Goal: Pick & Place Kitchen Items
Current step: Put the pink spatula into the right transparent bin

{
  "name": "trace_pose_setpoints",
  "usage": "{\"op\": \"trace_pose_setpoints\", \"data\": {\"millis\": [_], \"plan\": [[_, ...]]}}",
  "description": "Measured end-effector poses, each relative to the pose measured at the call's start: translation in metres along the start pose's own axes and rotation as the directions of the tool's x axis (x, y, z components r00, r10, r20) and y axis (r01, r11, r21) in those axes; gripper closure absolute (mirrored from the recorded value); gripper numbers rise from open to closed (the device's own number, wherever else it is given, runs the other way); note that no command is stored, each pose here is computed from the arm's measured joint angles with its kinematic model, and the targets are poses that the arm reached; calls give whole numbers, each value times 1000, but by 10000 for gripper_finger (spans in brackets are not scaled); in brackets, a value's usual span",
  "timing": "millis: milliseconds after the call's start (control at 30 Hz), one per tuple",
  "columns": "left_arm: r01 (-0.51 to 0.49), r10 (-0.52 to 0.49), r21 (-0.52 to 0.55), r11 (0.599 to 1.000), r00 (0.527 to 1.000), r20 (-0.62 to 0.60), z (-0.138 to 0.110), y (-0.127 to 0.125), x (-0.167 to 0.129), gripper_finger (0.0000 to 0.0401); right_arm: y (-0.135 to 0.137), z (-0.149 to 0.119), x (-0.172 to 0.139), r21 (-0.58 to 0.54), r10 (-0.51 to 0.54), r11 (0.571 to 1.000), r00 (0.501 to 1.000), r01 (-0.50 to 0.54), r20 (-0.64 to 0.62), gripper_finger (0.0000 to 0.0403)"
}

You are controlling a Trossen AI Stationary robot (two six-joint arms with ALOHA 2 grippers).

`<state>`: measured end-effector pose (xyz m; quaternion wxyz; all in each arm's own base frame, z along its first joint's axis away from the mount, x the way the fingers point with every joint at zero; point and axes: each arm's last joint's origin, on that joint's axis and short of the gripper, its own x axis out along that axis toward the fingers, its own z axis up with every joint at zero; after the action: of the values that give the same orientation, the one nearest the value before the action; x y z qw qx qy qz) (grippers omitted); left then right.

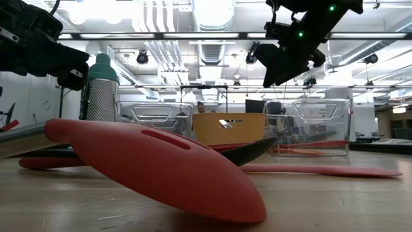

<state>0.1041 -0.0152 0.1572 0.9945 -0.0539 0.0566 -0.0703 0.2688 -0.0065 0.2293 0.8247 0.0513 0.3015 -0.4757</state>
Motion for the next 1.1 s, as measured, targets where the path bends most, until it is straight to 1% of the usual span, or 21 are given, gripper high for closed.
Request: {"op": "trace_pose_setpoints", "data": {"millis": [133, 233, 300, 367, 433, 500, 600, 667, 733, 800, 867, 933, 1100], "plan": [[0, 0, 0, 1000, 1000, 0, 0, 0, 0, 389, 1, 0, -1, 1, 9, 1000, 1000, -9, 4, 177], [0, 0, 0, 1000, 1000, 0, 0, 0, 0, 389, 6, -2, -6, -13, 35, 999, 999, -35, 13, 165], [0, 0, 0, 1000, 1000, 0, 0, 0, 0, 389, 11, -3, -12, -36, 81, 996, 997, -80, 17, 158], [0, 0, 0, 1000, 1000, 0, 0, 0, 0, 389, 19, -4, -19, -64, 177, 982, 984, -176, 11, 152], [0, 0, 0, 1000, 1000, 0, 0, 0, 0, 389, 30, -5, -28, -113, 314, 943, 949, -313, -7, 148], [0, 0, 0, 1000, 1000, 0, 0, 0, 0, 389, 42, -11, -39, -173, 437, 883, 899, -437, -40, 147], [0, 0, 0, 1000, 1000, 0, 0, 0, 0, 389, 59, -26, -53, -265, 552, 786, 827, -558, -104, 153], [0, 0, 0, 1000, 1000, 0, 0, 0, 0, 389, 70, -40, -63, -312, 599, 724, 785, -615, -157, 161], [0, 0, 0, 1000, 1000, 0, 0, 0, 0, 389, 80, -56, -71, -334, 621, 681, 755, -652, -208, 169], [0, 0, 0, 1000, 1000, 0, 0, 0, 0, 389, 89, -70, -79, -340, 630, 656, 737, -674, -246, 174], [0, 0, 0, 1000, 1000, 0, 0, 0, 0, 389, 95, -80, -87, -327, 635, 644, 721, -692, -278, 177], [0, 0, 0, 1000, 1000, 0, 0, 0, 0, 389, 100, -86, -94, -296, 636, 642, 707, -707, -310, 178], [0, 0, 0, 1000, 1000, 0, 0, 0, 0, 389, 105, -107, -102, -258, 585, 661, 700, -704, -410, 167]]}}
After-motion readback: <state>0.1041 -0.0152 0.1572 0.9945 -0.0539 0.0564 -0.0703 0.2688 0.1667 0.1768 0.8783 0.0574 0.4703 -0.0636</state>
